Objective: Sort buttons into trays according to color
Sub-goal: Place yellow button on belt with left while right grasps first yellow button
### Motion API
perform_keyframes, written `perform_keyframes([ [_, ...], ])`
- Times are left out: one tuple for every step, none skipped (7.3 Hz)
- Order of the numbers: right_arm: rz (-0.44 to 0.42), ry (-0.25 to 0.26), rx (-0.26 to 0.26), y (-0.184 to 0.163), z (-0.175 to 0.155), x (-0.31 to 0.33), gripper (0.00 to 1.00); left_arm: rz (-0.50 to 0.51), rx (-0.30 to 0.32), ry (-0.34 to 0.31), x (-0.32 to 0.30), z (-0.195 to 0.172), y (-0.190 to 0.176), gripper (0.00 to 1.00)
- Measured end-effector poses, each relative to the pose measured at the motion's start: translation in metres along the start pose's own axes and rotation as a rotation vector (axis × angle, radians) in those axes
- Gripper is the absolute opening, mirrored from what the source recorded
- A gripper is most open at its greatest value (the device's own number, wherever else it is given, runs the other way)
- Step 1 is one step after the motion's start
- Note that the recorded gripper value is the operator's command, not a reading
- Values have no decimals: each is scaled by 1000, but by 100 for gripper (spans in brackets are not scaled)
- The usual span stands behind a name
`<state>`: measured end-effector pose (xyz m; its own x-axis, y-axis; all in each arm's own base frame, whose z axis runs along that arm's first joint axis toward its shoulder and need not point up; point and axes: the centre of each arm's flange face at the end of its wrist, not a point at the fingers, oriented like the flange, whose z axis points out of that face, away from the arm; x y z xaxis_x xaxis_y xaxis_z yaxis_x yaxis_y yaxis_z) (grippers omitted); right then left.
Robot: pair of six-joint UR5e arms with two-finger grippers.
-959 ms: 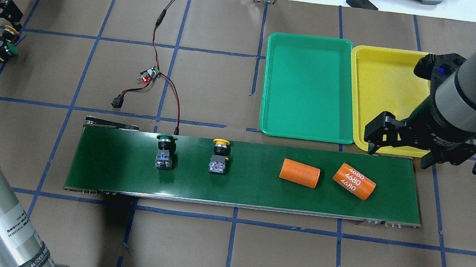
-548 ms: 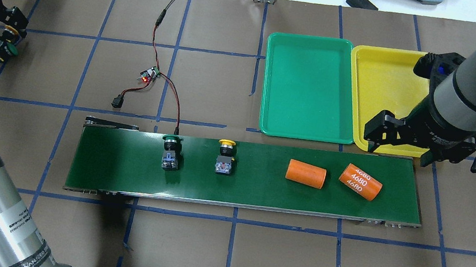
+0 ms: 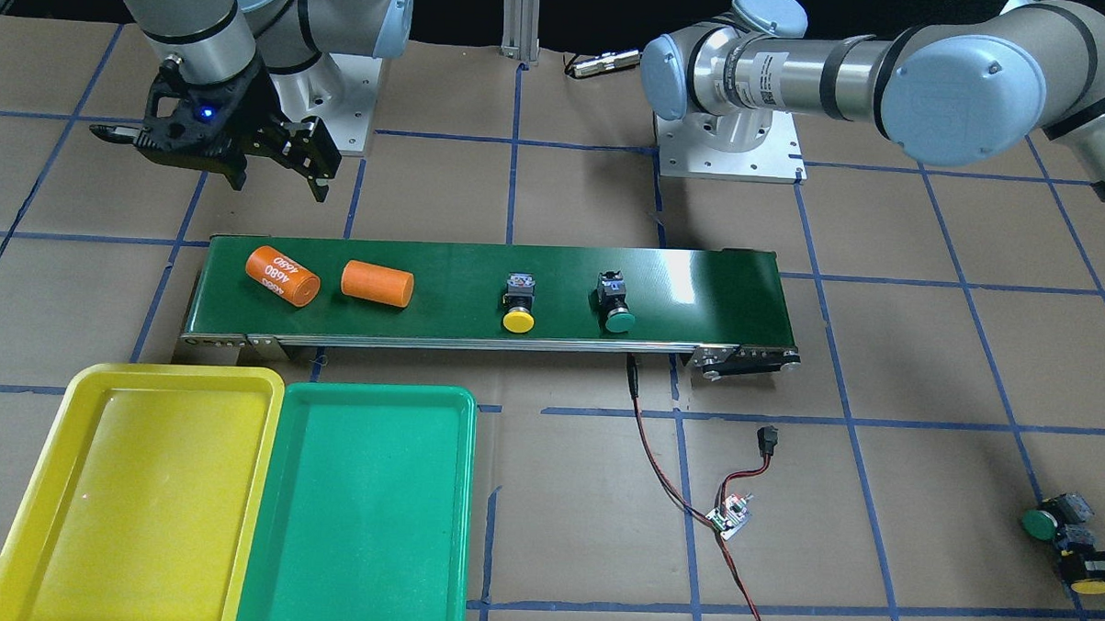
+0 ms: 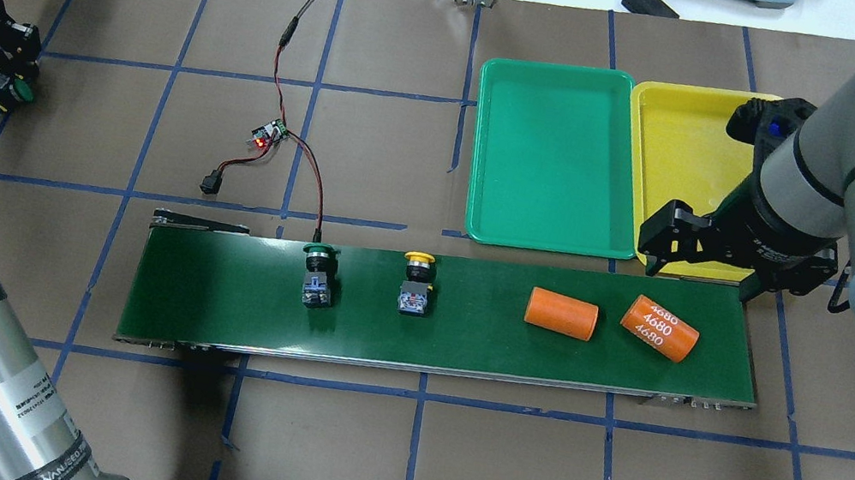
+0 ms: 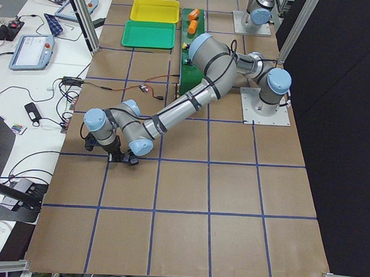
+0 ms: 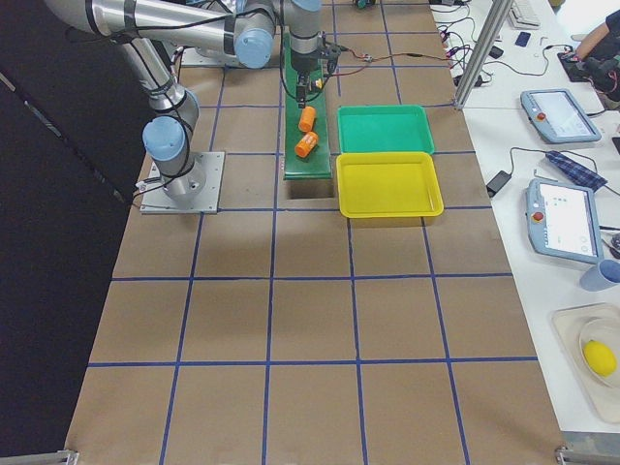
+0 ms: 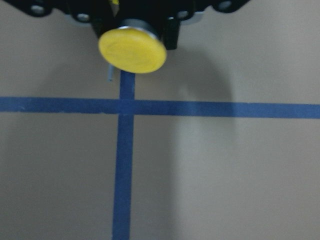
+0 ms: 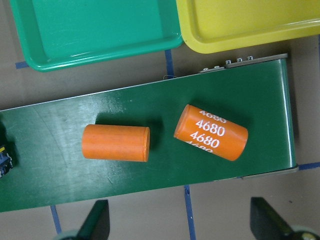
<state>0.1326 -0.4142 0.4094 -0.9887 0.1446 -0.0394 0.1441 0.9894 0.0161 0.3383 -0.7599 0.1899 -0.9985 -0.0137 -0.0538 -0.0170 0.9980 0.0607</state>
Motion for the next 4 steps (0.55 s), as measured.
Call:
perform_keyframes([
  [12,1,-1,1,6,-14,100,7,-9,5,9,-17,2,0],
  [24,3,-7,2,13,-27,100,23,-24,13,28,-43,3,0],
  [39,6,-17,6,21,-44,100,39,-48,23,69,-74,4,0],
  [44,12,-34,11,31,-62,100,49,-91,52,119,-103,9,0],
])
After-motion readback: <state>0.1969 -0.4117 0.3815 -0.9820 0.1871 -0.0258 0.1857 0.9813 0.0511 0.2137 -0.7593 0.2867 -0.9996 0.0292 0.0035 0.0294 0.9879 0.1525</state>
